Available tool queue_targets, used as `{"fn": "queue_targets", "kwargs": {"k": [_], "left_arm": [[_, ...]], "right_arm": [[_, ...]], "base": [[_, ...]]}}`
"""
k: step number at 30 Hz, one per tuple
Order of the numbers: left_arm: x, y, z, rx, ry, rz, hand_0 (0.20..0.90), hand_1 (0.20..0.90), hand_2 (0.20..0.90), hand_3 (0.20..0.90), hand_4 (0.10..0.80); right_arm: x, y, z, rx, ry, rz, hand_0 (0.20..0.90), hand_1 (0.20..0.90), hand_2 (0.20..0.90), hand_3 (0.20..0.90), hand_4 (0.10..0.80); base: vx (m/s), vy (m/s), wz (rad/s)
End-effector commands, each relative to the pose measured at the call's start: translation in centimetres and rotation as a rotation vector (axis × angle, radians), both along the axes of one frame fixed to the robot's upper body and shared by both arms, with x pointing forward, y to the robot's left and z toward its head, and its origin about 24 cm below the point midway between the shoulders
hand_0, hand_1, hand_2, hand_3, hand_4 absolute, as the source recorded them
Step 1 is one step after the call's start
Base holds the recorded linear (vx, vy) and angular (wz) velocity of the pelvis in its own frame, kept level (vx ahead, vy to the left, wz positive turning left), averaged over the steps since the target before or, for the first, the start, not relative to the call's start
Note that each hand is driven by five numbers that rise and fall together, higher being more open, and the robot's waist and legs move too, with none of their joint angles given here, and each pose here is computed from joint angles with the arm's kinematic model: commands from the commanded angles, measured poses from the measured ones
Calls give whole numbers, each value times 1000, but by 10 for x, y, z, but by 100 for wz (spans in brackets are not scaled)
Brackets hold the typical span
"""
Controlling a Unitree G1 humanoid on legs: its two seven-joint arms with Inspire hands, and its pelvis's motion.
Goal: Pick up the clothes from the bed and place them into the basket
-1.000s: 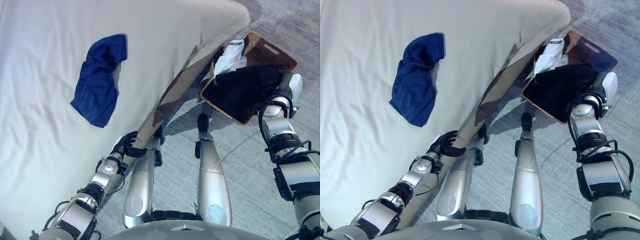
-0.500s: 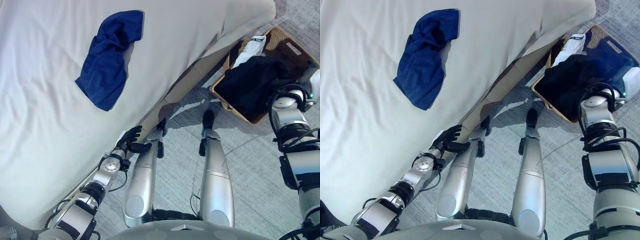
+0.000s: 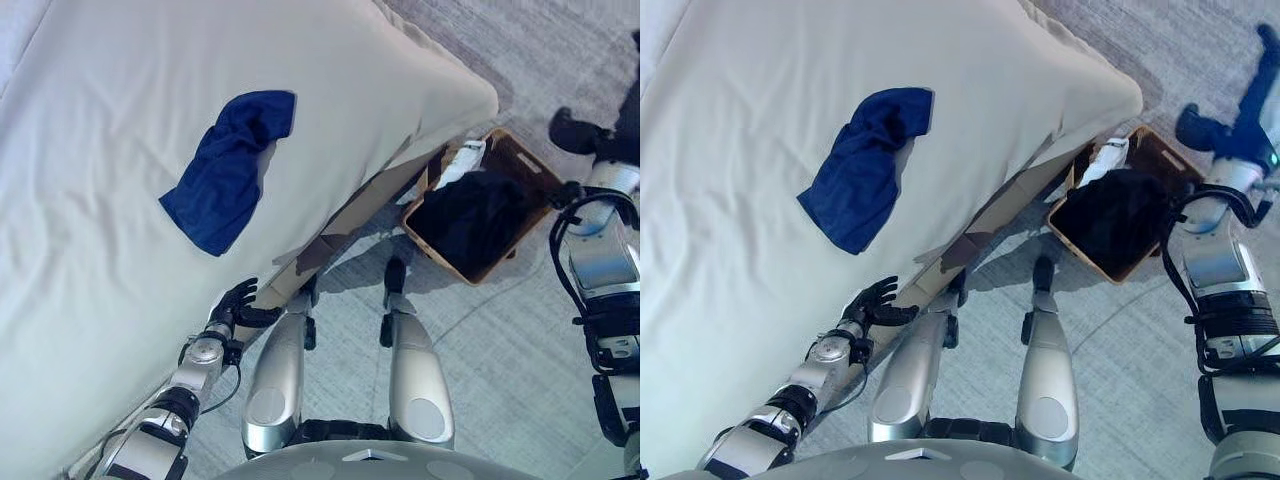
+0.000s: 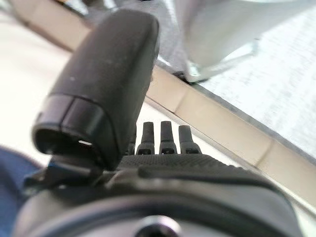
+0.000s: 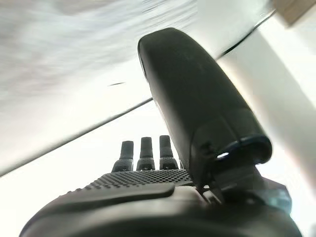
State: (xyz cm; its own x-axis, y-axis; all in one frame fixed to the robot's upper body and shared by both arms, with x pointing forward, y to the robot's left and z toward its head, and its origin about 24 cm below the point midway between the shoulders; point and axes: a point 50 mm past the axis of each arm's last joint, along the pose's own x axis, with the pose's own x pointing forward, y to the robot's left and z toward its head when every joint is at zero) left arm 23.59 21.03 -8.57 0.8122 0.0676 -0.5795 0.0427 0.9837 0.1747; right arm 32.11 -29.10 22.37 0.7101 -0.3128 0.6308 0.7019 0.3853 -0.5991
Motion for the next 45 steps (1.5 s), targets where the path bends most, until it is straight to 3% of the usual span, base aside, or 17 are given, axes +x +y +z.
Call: {"fn": "queue_targets", "kwargs": {"k": [1,7,15,20,27,29,34,36,41,45], "left_arm": [[-40,33,-19,63,121,57,900,900,900,900,800],[-38,51,-14,91,145,55,900,900,900,900,800],[-26,56,-2,73,91,27,900,900,900,900,800],[-35,48,-8,35,85,16,900,900,900,900,800],[-50,56,-11,15,83,34,900,900,900,900,800],[-56,61,-10,15,71,27,900,900,900,900,800],[-57,63,-6,10,42,-4,900,900,900,900,800],[-57,64,-4,20,31,-29,900,900,900,900,800],[-56,63,-3,36,21,-24,900,900,900,900,800],[-59,62,-6,53,24,24,900,900,900,900,800]], "right_arm": [[3,43,44,-229,-85,197,900,900,900,900,800],[46,85,52,-357,173,271,900,900,900,900,800],[87,114,67,-466,328,100,900,900,900,900,800],[96,105,68,-414,375,-5,900,900,900,900,800],[101,79,55,-434,588,-213,900,900,900,900,800],[99,64,49,-368,753,-297,900,900,900,900,800],[96,51,32,-224,893,-283,900,900,900,900,800],[98,53,27,-172,915,-224,300,300,300,200,100],[105,82,41,-167,650,-54,300,300,300,200,100],[99,120,77,-211,284,110,300,300,300,200,100]], "base": [[86,12,45],[66,-5,44],[18,8,57],[-31,88,38],[-6,33,26],[13,-67,12],[10,-83,15],[17,-91,6],[-15,-47,0],[-42,-24,-26]]}}
